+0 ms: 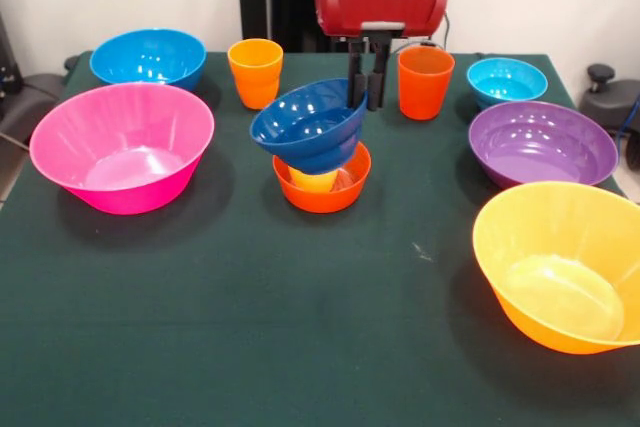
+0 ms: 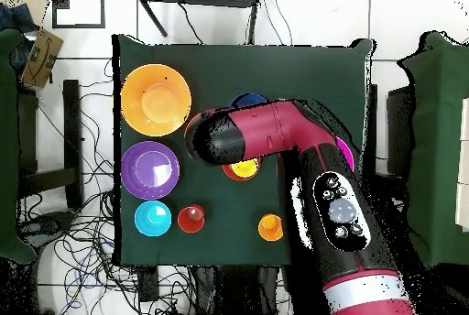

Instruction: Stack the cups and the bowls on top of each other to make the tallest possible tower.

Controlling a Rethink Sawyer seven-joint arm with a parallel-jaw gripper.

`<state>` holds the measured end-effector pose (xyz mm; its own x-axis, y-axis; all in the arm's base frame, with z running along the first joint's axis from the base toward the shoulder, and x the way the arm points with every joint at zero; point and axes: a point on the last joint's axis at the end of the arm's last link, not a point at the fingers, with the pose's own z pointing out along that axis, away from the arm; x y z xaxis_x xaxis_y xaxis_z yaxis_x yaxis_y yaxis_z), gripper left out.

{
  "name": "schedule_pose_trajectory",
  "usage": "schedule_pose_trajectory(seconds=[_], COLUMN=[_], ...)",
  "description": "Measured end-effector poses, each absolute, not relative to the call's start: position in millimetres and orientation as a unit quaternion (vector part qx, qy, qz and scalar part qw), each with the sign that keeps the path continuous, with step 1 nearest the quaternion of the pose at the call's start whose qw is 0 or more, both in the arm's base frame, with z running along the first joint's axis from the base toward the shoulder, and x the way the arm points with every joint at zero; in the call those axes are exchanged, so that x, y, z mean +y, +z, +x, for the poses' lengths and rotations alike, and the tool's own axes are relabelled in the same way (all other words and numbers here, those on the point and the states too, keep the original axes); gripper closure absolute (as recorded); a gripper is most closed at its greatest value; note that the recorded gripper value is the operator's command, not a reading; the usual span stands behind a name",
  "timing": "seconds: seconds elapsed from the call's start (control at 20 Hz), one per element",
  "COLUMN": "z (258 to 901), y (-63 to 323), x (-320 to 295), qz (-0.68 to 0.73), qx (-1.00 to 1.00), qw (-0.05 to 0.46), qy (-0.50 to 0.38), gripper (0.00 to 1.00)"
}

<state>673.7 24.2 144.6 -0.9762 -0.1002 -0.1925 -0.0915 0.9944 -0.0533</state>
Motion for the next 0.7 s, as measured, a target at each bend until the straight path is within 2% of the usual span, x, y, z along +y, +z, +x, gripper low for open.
schedule_pose_trajectory(seconds=[0.7], z=[667.4], y=[143.4], x=[17.5], qz=[-0.04], qx=[0.994], qw=[0.091], qy=[-0.035], gripper=[1.0])
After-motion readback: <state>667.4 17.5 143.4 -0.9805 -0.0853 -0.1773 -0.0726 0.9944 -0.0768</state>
